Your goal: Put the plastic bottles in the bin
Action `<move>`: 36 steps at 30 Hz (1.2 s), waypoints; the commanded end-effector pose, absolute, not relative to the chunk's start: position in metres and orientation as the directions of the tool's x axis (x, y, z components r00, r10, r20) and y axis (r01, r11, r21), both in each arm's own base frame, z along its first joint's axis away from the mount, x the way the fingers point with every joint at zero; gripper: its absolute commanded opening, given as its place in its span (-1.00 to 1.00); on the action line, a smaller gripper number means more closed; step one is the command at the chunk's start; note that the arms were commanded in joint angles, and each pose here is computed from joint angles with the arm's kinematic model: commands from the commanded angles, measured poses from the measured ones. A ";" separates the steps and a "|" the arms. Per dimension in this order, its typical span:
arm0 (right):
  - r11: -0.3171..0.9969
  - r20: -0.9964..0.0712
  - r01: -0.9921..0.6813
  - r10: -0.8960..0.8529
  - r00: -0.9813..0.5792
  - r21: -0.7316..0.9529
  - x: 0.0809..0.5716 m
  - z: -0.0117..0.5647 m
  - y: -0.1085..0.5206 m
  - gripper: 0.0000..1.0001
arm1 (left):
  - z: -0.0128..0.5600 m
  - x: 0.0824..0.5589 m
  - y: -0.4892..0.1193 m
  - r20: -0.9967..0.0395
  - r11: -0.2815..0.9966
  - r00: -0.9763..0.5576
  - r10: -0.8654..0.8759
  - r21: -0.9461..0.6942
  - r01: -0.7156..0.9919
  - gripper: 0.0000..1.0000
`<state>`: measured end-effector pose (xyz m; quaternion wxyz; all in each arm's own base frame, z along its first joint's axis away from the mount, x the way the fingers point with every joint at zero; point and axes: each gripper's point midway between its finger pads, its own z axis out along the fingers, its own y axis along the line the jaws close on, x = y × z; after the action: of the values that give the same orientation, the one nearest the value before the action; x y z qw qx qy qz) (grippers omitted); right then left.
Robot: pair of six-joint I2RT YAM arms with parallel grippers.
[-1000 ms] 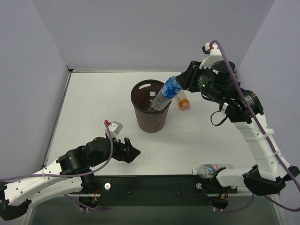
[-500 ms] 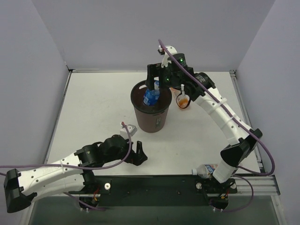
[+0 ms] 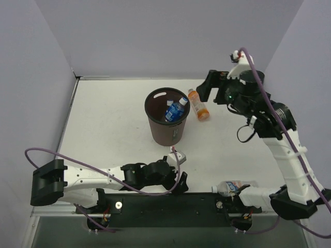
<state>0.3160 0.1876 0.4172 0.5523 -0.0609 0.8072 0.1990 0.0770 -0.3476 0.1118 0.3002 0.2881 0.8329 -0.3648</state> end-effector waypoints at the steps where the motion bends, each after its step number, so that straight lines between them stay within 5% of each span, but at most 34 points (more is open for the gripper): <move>1: 0.934 -0.869 -0.159 0.222 -0.443 0.319 0.285 0.389 0.143 0.82 | 0.169 0.068 -0.419 -0.820 0.414 -0.551 0.157 -0.452 0.791 0.95; 10: 0.944 -0.813 -0.076 0.234 -0.533 0.322 0.241 0.349 0.112 0.81 | 0.150 0.057 -0.491 -0.850 0.306 -0.451 0.274 -0.367 0.878 0.94; 21: 0.935 -0.812 -0.120 0.220 -0.540 0.333 0.233 0.357 0.115 0.82 | 0.127 0.043 -0.502 -0.874 -0.028 -0.024 0.485 -0.043 0.999 0.79; 36: 0.944 -0.823 -0.129 0.192 -0.534 0.304 0.231 0.362 0.111 0.82 | 0.097 0.061 -0.520 -0.849 0.023 0.026 0.527 0.045 0.999 0.75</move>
<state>0.2338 0.1183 0.3529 0.4728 0.0228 0.8629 0.1774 0.0561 -0.5017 0.0733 0.3245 0.6256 0.6350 -0.3163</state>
